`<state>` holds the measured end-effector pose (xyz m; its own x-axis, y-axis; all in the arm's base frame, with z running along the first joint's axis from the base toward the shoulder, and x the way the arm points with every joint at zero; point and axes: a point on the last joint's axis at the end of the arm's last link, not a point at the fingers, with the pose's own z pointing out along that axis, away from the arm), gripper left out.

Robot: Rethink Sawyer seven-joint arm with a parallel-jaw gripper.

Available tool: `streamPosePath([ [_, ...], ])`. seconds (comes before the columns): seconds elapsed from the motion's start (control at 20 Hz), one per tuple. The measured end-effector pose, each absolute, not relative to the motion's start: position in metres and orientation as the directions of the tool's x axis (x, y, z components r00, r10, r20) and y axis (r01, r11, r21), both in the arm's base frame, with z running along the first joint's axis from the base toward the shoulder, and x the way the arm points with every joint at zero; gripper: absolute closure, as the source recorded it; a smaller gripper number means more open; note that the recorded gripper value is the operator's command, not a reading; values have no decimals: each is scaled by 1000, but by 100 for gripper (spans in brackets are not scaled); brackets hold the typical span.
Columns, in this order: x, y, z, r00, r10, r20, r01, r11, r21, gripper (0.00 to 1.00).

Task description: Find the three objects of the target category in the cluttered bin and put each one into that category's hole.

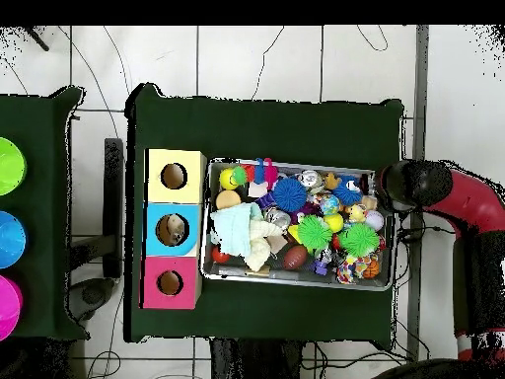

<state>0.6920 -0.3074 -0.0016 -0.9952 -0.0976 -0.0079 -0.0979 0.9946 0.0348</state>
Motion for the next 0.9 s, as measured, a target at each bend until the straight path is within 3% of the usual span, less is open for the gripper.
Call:
streamPosePath([
  [0.9,690,-321,-15,-997,-72,-42,-73,997,30,0],
])
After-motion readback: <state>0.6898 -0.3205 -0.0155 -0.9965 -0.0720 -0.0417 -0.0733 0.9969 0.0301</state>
